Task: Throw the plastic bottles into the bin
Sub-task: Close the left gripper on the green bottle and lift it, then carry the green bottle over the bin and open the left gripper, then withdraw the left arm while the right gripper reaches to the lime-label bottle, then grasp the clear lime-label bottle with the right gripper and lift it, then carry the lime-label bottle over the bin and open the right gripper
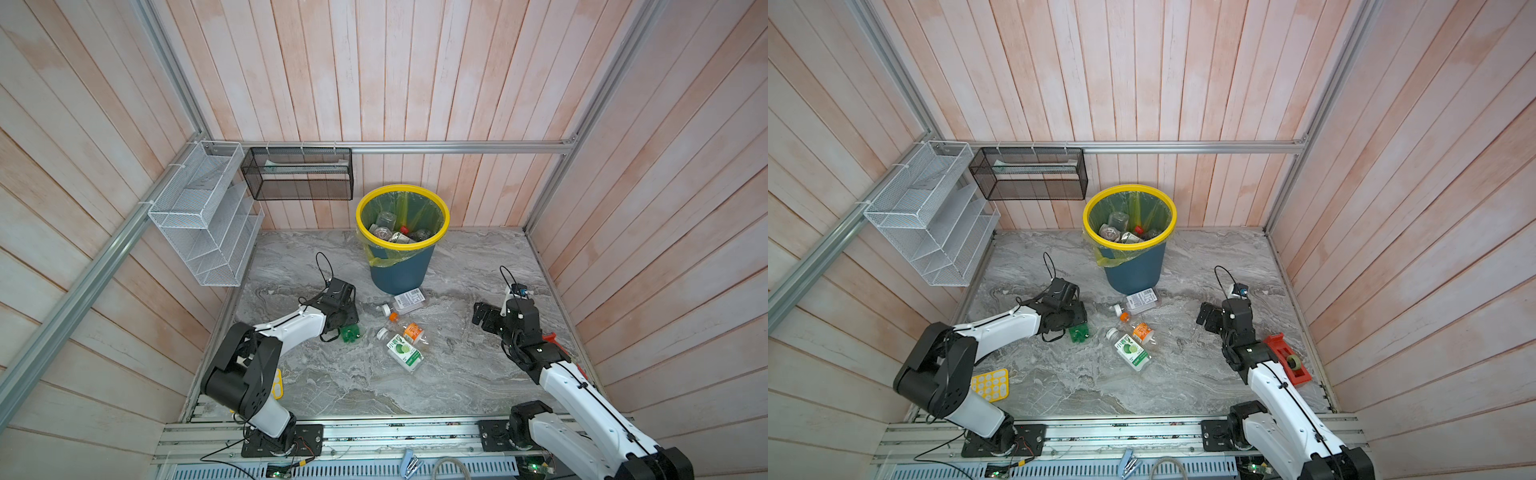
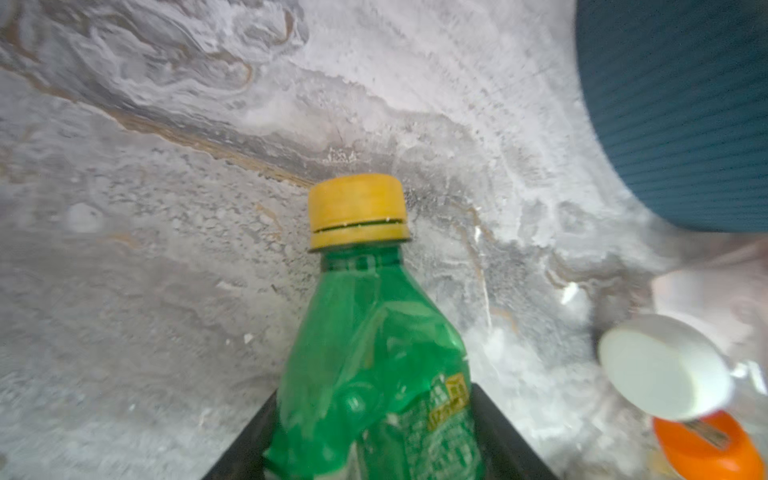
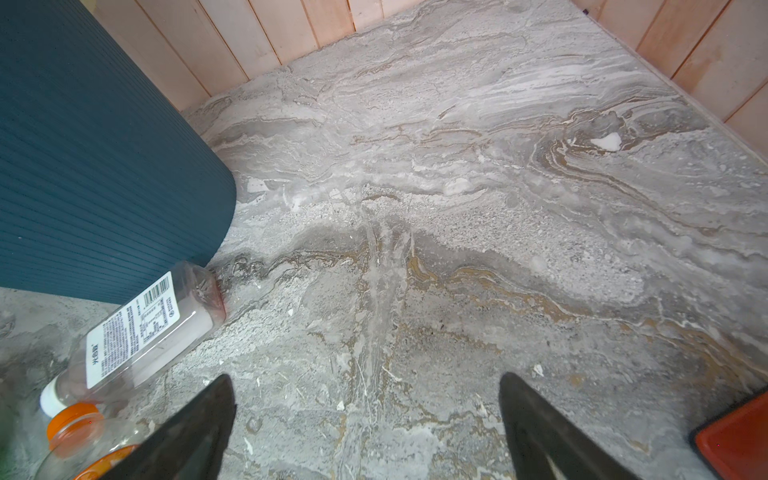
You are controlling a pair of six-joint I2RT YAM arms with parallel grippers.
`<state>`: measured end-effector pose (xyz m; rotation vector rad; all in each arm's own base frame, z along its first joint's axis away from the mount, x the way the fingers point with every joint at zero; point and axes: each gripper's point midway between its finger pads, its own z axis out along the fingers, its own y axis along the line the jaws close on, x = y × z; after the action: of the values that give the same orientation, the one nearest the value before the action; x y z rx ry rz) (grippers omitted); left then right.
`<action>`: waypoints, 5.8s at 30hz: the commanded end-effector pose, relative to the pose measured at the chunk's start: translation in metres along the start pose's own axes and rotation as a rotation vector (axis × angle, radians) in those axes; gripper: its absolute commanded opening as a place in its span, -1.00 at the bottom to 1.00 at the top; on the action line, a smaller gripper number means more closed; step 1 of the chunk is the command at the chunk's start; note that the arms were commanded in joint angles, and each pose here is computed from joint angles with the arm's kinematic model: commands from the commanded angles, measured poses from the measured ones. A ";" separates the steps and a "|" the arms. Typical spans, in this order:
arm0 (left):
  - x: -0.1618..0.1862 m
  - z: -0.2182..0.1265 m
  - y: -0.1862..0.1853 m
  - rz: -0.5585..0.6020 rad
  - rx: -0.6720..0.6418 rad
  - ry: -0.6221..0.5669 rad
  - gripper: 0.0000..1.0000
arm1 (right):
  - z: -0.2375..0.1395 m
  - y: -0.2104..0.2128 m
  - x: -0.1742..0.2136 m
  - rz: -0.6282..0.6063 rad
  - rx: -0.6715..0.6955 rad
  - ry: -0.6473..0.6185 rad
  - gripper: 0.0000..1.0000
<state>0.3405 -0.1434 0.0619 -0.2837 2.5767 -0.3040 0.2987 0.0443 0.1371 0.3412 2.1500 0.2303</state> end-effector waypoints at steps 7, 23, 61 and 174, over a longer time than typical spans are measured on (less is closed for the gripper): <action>-0.144 -0.187 -0.054 0.060 0.226 -0.592 -0.19 | -0.005 -0.004 -0.008 0.056 0.013 -0.036 0.98; -0.240 -0.190 -0.225 0.366 0.289 -0.454 0.52 | -0.018 0.031 -0.015 0.060 -0.175 -0.031 0.92; -0.096 -0.185 0.019 -0.039 0.075 -0.529 1.00 | -0.069 0.188 0.116 -0.381 -0.523 0.296 0.74; -0.026 -0.122 0.058 -0.025 0.007 -0.331 1.00 | -0.089 0.260 -0.253 -0.490 -0.323 -0.408 0.99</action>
<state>0.2917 -0.0626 0.1614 -0.3529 2.2438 -0.2667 0.4272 0.2364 0.4031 -0.3944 1.8061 0.2240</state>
